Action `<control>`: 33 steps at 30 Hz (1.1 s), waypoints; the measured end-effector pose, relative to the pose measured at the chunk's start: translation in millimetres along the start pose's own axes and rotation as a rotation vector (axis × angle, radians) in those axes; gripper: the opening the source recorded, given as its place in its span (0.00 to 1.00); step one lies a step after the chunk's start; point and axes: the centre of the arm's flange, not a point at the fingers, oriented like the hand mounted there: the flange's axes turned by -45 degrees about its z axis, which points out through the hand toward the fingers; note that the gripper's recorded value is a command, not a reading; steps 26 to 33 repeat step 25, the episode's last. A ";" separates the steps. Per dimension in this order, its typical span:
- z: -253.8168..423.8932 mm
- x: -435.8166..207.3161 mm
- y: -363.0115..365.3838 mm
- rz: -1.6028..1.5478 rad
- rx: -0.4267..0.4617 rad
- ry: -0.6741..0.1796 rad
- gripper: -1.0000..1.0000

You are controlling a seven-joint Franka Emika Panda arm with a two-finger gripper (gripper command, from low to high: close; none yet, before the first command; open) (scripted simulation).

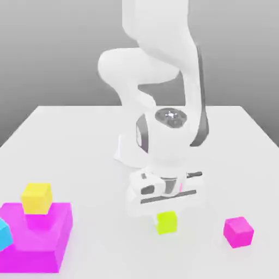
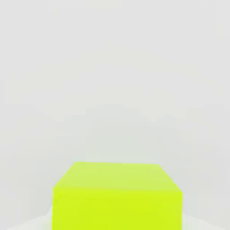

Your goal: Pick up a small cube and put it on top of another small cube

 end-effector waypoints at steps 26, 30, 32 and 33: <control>-38.0 86.7 -156.1 -0.181 0.000 0.001 1.00; -38.0 86.7 -156.1 -0.181 0.000 0.001 1.00; -38.0 86.7 -156.1 -0.181 0.000 0.001 1.00; -38.0 86.7 -156.1 -0.181 0.000 0.001 1.00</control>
